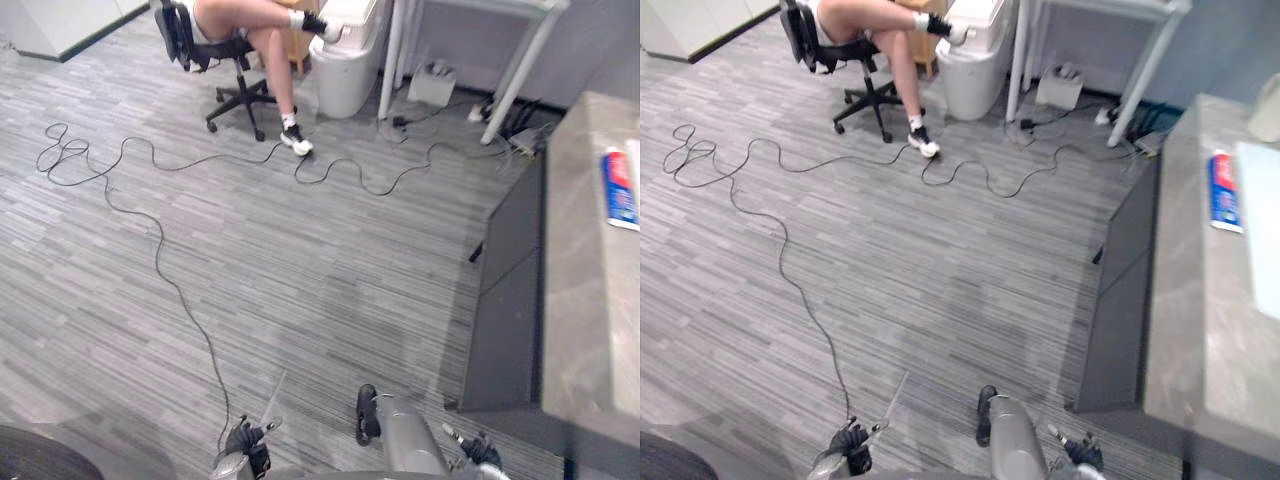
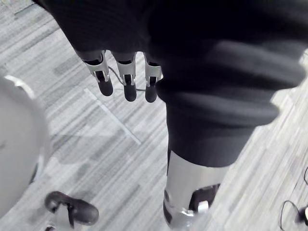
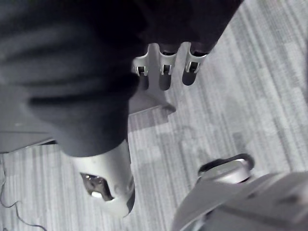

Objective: Organize washtable

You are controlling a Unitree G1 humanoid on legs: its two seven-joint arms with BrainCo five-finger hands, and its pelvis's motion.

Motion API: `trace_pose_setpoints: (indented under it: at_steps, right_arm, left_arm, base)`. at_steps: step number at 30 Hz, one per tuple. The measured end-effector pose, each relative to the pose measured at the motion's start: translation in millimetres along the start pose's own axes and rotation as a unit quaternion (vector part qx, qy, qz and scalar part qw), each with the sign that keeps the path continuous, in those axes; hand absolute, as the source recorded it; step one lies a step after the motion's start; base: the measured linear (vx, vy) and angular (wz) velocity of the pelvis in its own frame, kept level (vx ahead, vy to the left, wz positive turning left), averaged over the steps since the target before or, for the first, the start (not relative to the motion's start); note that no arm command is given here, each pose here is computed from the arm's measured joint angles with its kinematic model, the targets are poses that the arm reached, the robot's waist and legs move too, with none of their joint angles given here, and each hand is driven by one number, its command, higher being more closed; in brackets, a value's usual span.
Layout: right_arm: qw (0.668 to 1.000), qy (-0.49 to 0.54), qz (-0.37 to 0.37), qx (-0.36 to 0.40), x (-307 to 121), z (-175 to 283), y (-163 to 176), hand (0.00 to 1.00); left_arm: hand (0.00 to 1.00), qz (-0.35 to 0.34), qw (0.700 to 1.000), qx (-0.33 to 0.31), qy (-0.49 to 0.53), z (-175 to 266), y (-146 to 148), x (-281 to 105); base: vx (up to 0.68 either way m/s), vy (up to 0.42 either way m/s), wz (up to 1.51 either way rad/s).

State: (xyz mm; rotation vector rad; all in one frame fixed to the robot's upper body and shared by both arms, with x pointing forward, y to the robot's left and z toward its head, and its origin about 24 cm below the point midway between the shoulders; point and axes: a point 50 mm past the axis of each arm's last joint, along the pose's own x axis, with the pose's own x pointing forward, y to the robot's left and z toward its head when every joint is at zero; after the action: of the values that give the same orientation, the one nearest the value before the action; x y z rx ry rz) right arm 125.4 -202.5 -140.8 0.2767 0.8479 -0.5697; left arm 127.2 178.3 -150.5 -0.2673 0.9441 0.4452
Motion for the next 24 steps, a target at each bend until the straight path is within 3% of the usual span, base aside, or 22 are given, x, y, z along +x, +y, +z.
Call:
trace_pose_setpoints:
  at_steps: [8, 15, 24]
  right_arm:
    - [1.0, -0.013, 0.025, -0.005, 0.8, 7.3, 18.9, 0.0]
    - [0.999, 0.025, 0.031, -0.019, -4.2, -12.0, 23.5, 0.0]
    - [1.0, -0.005, 0.015, -0.016, 4.8, 10.1, 14.4, 0.0]
  left_arm:
    - [0.0, -0.003, 1.0, -0.017, -0.024, 6.6, -4.4, -0.9]
    - [0.0, 0.019, 1.0, 0.009, -0.02, 11.0, 13.2, 2.6]
    - [0.0, -0.01, 0.997, 0.071, 0.018, -0.5, -1.1, 4.5]
  base:
    - [0.37, 0.324, -1.23]
    - [0.28, 0.381, -1.37]
    - [0.3, 0.062, -0.78]
